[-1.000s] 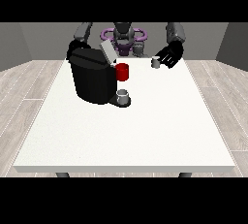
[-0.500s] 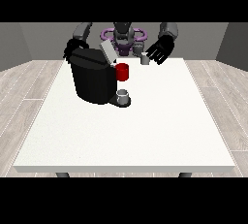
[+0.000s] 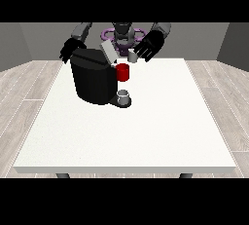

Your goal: Insert the coffee pod into the coffee machine and close the lid

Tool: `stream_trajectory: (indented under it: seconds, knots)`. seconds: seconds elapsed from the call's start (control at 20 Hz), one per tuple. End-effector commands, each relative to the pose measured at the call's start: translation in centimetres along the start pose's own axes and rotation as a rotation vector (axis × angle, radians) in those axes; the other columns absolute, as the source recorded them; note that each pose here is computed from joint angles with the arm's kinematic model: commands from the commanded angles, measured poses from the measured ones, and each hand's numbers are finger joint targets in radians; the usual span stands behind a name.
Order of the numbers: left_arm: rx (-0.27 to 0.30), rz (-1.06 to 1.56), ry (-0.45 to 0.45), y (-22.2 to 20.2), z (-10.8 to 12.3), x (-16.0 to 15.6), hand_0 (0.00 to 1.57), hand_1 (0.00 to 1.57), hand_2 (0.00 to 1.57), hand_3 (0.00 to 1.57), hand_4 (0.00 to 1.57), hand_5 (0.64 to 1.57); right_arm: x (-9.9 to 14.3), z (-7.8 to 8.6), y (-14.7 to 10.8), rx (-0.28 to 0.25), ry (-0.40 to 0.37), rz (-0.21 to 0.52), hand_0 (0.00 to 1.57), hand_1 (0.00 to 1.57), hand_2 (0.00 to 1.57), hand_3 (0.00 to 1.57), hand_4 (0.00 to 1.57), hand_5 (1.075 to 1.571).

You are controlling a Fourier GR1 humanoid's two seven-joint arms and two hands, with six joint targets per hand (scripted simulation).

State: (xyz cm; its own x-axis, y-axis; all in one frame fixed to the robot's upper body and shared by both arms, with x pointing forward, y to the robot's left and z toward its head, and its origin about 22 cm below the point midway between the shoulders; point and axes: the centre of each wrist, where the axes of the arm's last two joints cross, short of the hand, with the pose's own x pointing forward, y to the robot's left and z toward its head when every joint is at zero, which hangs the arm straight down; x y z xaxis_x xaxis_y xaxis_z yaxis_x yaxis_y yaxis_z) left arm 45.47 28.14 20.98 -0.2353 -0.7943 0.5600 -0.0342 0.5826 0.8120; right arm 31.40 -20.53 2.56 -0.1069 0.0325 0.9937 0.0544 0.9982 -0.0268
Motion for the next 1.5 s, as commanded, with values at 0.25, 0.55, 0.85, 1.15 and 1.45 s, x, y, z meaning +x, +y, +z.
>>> stream_trajectory:
  seconds: [0.25, 0.55, 0.85, 1.15, 1.45]
  knots:
    - [0.022, -0.025, -0.027, 1.2, -1.0, 2.4, 1.26, 1.26, 1.3, 1.24, 0.49, 1.571, 1.5, -1.5, -2.2, -0.014, -0.058, -0.007, 0.0, 0.0, 0.0, 0.0, 0.52, 1.571]
    - [-0.026, -0.03, -0.017, 0.0, -1.2, 2.7, 1.29, 1.29, 1.32, 1.22, 0.5, 1.571, -0.7, -0.1, -1.4, -0.047, -0.008, -0.007, 0.0, 0.0, 0.0, 0.0, 0.53, 1.571]
    - [-0.022, -0.024, -0.049, -0.4, -1.7, 3.8, 1.23, 1.23, 1.28, 1.21, 0.51, 1.571, 0.4, -0.9, -0.6, -0.048, -0.046, -0.037, 0.0, 0.0, 0.0, 0.0, 0.5, 1.571]
    - [-0.031, -0.033, -0.04, -0.8, -1.6, 3.3, 1.18, 1.18, 1.26, 1.19, 0.5, 1.571, 0.4, -0.8, -1.7, -0.051, -0.031, -0.037, 0.0, 0.0, 0.0, 0.0, 0.48, 1.571]
    - [0.003, -0.048, -0.062, 2.6, -1.4, 2.9, 1.19, 1.19, 1.27, 1.2, 0.51, 1.571, 1.9, -1.6, -1.8, -0.034, -0.089, -0.027, 0.0, 0.0, 0.0, 0.0, 0.45, 1.571]
